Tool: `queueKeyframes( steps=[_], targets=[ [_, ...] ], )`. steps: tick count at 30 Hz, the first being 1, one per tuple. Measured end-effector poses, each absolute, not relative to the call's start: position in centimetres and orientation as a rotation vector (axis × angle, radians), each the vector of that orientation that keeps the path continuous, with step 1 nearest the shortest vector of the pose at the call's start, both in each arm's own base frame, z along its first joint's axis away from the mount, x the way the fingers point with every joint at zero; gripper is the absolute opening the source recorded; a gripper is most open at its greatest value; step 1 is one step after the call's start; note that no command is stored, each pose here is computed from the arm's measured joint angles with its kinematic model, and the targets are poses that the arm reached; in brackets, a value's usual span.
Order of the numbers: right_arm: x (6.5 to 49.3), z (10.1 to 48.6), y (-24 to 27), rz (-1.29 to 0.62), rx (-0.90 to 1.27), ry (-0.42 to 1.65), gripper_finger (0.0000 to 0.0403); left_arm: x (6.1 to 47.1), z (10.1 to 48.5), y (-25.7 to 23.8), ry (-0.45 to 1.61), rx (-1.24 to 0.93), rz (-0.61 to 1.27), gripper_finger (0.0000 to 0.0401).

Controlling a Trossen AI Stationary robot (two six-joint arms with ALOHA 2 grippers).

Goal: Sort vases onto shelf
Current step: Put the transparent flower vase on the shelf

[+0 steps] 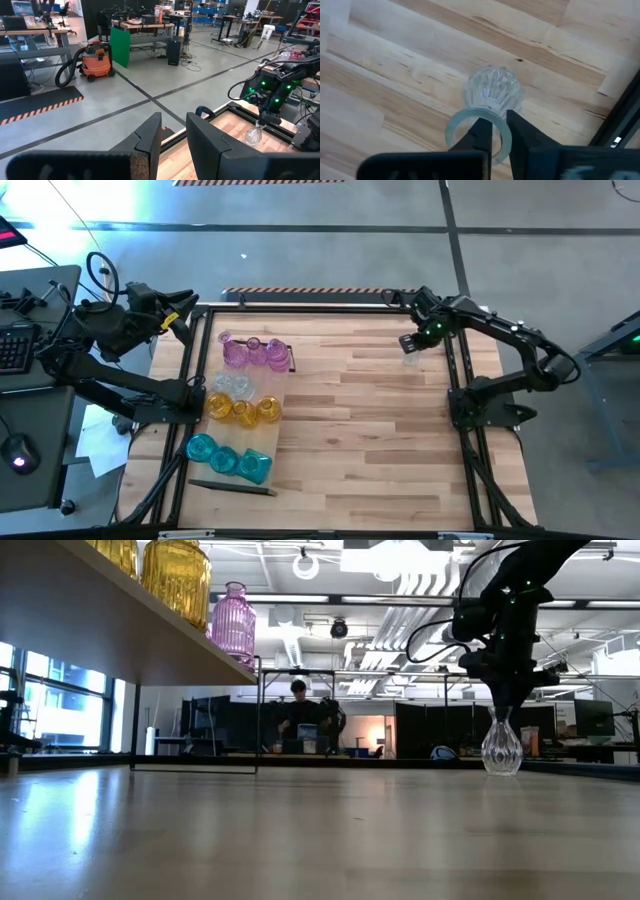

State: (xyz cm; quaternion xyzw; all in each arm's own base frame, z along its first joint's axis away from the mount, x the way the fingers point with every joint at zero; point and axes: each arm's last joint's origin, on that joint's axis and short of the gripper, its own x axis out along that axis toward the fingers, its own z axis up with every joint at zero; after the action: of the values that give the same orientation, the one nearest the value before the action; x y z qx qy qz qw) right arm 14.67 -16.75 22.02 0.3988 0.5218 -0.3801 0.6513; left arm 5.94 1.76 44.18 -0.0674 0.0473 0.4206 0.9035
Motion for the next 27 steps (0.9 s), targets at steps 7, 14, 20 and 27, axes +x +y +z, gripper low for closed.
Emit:
queueKeyframes(
  steps=[7, 14, 20, 27],
  targets=[
    [16.0, 22.2, -15.6, -0.832, 0.933, 1.177, 0.0011, 5.9, 44.2, 1.8, 0.098, -0.139, 0.869, 0.008],
    [19.5, 24.4, -13.4, -0.741, 0.907, 1.113, 0.0008, 5.9, 44.2, 1.8, 0.098, -0.139, 0.87, 0.008],
    [22.2, 27.6, -10.8, -0.663, 0.9, 1.03, 0.0005, 5.9, 44.2, 1.8, 0.098, -0.139, 0.869, 0.008],
    [25.1, 32.1, -8.0, -0.554, 0.897, 0.941, 0.0003, 5.9, 44.2, 1.8, 0.098, -0.138, 0.869, 0.008]
  ],
)
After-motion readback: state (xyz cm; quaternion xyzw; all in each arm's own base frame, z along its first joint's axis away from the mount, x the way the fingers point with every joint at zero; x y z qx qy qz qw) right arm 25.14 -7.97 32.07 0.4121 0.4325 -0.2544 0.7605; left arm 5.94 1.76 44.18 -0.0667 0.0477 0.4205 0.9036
